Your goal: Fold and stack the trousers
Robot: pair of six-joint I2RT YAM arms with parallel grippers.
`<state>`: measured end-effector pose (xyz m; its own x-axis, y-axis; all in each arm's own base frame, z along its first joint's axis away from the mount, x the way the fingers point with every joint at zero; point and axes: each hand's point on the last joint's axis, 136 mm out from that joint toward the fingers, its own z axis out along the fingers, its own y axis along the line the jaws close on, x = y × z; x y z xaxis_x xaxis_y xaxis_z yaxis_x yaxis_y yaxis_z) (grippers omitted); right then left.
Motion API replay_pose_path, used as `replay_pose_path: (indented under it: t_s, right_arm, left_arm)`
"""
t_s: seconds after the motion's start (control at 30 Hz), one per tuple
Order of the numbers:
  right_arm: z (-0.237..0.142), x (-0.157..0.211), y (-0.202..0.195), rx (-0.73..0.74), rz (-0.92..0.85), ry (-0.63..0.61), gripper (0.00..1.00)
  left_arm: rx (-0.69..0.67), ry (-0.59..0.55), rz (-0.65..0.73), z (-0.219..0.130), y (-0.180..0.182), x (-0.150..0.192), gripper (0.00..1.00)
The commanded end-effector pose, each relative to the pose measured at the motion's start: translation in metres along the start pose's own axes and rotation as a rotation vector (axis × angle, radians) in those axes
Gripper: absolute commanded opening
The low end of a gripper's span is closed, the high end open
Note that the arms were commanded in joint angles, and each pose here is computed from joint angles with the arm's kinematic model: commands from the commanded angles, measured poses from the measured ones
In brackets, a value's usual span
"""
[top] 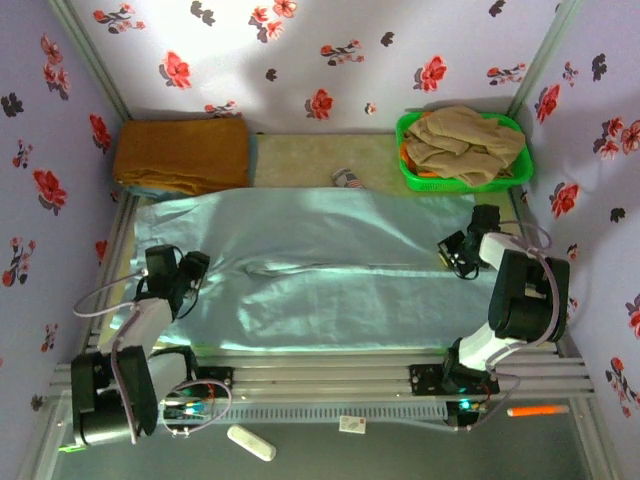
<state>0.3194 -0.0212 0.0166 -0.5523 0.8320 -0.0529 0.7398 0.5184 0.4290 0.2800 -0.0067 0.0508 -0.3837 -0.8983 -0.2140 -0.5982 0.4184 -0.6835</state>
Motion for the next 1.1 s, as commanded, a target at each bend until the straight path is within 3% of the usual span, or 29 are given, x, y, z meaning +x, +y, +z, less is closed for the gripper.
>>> replay_pose_path:
  t_s: [0.0, 0.17, 0.3, 0.6, 0.87, 1.07]
  right_arm:
    - [0.005, 0.021, -0.038, 0.133, 0.050, 0.095, 0.00]
    - [-0.021, 0.014, 0.001, 0.069, -0.025, 0.013, 0.10]
    - [-0.046, 0.041, 0.023, 0.072, -0.160, -0.024, 0.18]
    - [-0.041, 0.097, -0.039, 0.084, -0.113, 0.039, 0.19]
    - [-0.006, 0.062, -0.056, 0.231, -0.072, 0.023, 0.11]
    - [0.006, 0.019, -0.030, 0.217, -0.061, -0.046, 0.08]
  left_arm:
    - [-0.033, 0.060, 0.000, -0.009, 0.007, 0.010, 0.52]
    - [0.038, 0.093, 0.031, -0.020, -0.016, 0.013, 0.50]
    - [0.062, 0.120, 0.083, -0.027, -0.031, 0.022, 0.52]
    - [0.067, 0.177, 0.176, -0.014, -0.045, 0.062, 0.60]
    - [0.016, 0.157, 0.146, 0.018, -0.032, 0.061, 0.59]
    - [-0.001, 0.111, 0.161, 0.037, -0.041, 0.045, 0.58]
